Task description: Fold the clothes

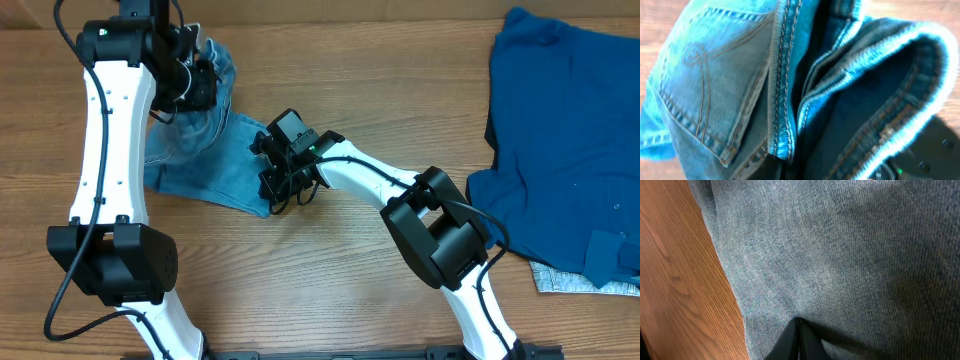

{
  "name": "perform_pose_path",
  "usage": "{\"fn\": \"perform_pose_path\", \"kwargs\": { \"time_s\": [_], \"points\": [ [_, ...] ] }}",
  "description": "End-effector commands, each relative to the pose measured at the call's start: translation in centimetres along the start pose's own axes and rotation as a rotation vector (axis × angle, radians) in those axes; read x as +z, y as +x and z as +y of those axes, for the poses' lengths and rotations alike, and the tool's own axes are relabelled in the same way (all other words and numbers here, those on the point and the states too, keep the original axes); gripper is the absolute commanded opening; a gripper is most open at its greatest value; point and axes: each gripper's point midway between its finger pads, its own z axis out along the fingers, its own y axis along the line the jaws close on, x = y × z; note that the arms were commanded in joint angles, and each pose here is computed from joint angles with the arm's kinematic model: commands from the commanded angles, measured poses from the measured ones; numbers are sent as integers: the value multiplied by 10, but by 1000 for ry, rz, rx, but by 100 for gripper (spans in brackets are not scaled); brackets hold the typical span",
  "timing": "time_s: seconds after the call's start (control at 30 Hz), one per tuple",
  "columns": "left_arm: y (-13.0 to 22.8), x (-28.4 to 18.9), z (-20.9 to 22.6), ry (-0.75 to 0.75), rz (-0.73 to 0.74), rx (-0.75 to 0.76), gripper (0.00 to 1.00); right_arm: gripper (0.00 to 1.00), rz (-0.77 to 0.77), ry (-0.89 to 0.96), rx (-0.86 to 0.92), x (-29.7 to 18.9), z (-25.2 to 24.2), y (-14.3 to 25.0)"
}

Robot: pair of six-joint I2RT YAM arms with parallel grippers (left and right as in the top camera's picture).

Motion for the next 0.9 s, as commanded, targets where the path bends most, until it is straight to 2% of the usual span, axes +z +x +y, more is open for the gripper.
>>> {"fn": "perform_pose_path", "kwargs": {
  "time_s": [0.0,0.4,0.87],
  "points": [
    [9,-20,-5,-9,1,-3,21,4,37,29,39,13,-18,15],
    [35,-20,-15,14,106,-3,25,4,31,29,37,12,-18,13],
    [36,-19,-18,10,109,13,25,4,30,54,39,5,-17,6]
  ]
}}
